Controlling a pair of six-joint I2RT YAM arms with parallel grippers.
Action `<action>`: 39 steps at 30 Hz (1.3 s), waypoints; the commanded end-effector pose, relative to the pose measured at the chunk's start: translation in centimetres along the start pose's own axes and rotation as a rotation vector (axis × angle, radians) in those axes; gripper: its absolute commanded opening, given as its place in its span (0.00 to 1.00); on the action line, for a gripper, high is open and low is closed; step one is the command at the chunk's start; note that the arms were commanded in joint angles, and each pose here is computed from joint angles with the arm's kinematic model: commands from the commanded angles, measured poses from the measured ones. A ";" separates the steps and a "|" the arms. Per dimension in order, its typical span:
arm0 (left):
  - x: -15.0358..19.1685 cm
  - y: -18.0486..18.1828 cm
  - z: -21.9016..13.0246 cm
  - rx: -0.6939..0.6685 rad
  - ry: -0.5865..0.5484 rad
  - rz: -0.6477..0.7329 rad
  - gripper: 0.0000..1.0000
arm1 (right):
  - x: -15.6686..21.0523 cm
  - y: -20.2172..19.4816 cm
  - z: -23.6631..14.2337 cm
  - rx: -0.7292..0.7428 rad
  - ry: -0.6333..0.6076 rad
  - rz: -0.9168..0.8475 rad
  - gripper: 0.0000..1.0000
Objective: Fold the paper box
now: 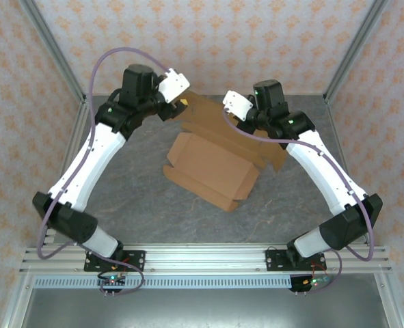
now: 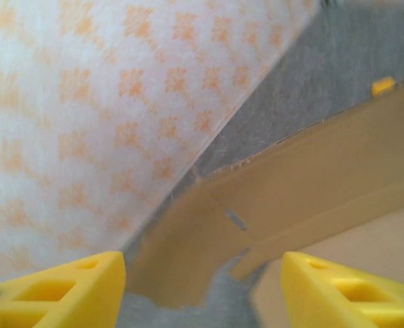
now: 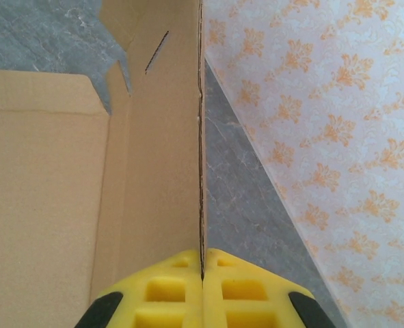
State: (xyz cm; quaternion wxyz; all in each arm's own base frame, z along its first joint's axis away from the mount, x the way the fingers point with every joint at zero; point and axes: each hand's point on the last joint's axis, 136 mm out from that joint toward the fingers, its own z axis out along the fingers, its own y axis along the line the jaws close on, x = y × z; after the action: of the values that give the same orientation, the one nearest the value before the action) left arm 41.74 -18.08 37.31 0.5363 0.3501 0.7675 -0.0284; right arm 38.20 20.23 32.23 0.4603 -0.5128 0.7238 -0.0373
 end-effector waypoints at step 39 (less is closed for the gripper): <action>13.3 -13.0 17.8 0.188 0.030 -1.414 0.17 | -0.3 -0.1 3.2 -0.038 -0.037 0.554 0.00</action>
State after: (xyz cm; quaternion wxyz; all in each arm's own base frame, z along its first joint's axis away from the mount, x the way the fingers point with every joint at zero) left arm 44.71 -27.28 10.90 0.3159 -0.1885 0.8483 -0.3807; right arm 40.06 21.77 31.43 0.4626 -0.3235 0.8187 0.1055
